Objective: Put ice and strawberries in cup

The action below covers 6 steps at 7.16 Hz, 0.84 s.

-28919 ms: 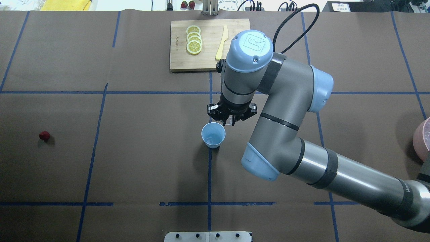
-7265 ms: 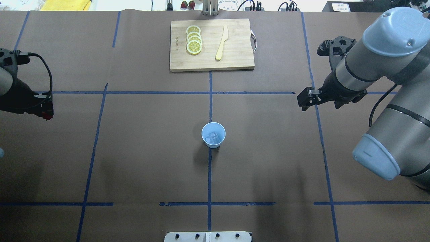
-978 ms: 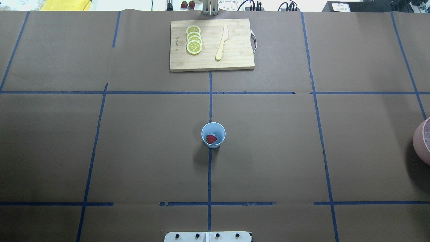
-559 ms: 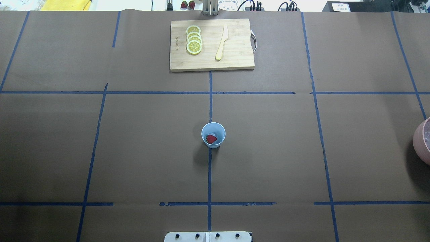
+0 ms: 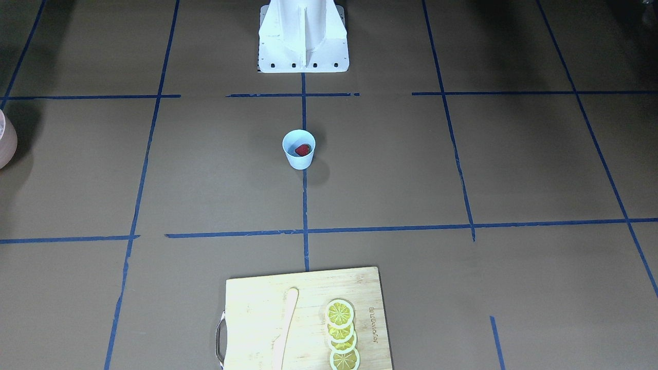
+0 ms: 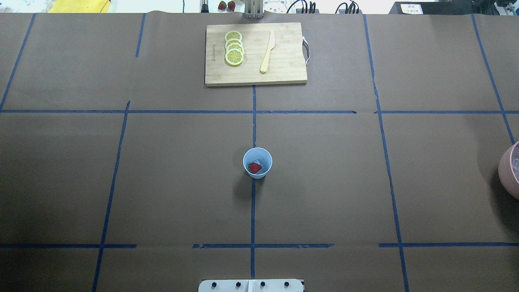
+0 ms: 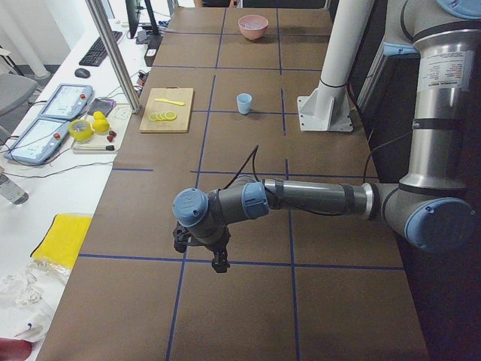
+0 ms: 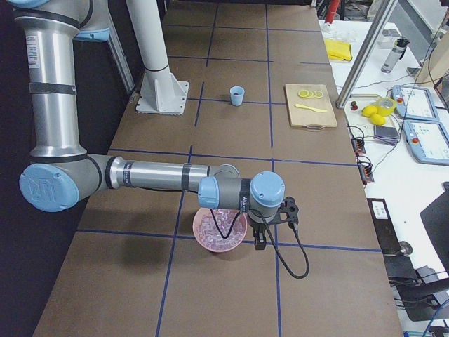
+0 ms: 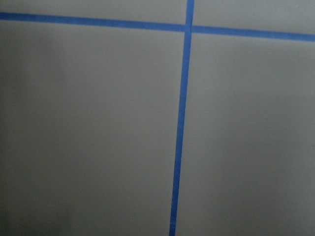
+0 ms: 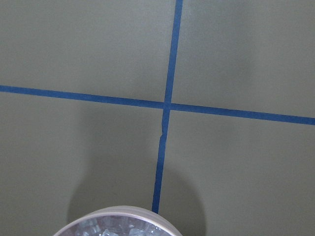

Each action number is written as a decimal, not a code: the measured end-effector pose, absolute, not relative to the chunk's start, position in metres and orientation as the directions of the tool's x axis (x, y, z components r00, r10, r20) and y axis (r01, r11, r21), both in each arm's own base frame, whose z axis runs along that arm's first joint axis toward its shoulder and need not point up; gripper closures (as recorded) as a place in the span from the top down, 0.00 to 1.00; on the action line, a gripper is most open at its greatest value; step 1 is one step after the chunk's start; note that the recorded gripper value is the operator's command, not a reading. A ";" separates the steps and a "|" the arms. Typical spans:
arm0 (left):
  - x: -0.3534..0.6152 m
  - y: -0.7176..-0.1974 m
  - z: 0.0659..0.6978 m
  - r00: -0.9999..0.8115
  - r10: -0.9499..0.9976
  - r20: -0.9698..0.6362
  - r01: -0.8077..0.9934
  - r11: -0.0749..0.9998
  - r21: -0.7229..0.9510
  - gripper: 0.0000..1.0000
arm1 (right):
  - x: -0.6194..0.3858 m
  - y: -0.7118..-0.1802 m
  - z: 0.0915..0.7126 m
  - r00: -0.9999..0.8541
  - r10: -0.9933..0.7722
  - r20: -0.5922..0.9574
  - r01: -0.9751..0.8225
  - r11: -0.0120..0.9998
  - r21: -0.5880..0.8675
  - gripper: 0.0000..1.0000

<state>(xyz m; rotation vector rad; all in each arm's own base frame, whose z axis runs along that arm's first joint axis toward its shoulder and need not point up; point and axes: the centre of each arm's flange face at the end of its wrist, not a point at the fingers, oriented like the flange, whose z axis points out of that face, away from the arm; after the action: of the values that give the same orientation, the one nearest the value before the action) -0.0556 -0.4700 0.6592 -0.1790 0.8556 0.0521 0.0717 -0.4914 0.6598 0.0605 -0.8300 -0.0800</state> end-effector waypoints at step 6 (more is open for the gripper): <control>-0.080 -0.477 0.651 0.665 0.041 -0.745 -0.065 0.998 -0.003 1.00 | 0.071 -0.483 0.667 0.662 -0.065 0.747 0.033 0.998 0.057 1.00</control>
<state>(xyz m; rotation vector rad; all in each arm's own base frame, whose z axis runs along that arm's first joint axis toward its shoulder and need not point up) -0.0795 -0.4770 0.6511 -0.0302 0.8407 0.0600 0.0709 -0.4826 0.6672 0.0396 -0.8460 -0.0553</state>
